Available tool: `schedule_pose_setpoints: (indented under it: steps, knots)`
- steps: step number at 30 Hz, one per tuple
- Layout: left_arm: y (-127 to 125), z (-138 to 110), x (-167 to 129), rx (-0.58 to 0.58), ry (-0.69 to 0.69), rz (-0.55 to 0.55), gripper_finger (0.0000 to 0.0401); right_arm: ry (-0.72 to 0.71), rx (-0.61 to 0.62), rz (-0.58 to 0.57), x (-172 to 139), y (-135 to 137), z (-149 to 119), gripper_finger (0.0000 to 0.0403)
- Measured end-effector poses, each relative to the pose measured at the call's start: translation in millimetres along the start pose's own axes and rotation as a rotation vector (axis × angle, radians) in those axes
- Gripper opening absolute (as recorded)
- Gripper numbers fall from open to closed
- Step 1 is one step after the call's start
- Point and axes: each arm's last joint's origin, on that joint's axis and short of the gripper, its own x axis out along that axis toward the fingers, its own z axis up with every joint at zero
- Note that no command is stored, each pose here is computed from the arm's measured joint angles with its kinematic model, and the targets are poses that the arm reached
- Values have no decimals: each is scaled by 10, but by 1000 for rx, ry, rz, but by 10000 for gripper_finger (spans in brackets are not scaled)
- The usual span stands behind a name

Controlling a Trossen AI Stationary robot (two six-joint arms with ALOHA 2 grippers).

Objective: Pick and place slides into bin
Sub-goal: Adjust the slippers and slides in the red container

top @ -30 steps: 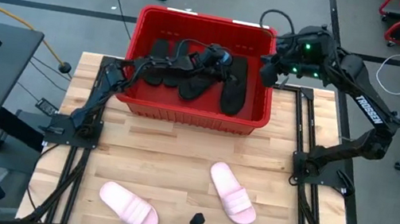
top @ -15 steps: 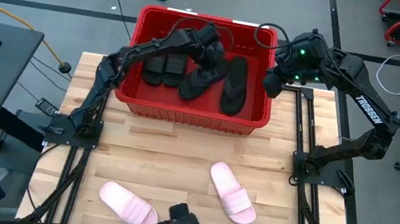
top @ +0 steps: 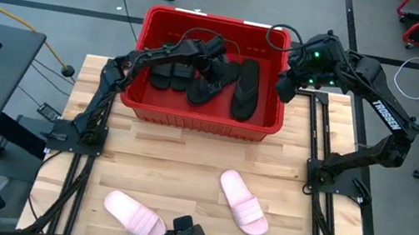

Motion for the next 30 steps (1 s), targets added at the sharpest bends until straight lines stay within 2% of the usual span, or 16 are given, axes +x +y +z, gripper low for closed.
schedule_pose_setpoints:
  steps: [9,12,17,22,30]
  knots:
    - [133,-193,136,-59,25,5,219,0,0,0,0,0,0,2]
    - [150,-204,133,-83,23,-21,206,0,0,0,0,0,0,2]
    - [130,-204,155,-76,16,-66,138,0,0,0,0,0,0,2]
    - [147,-235,184,-159,34,-84,23,0,0,0,0,0,0,2]
    - [401,-86,-12,-467,-59,-7,8,1,0,0,0,0,-1,2]
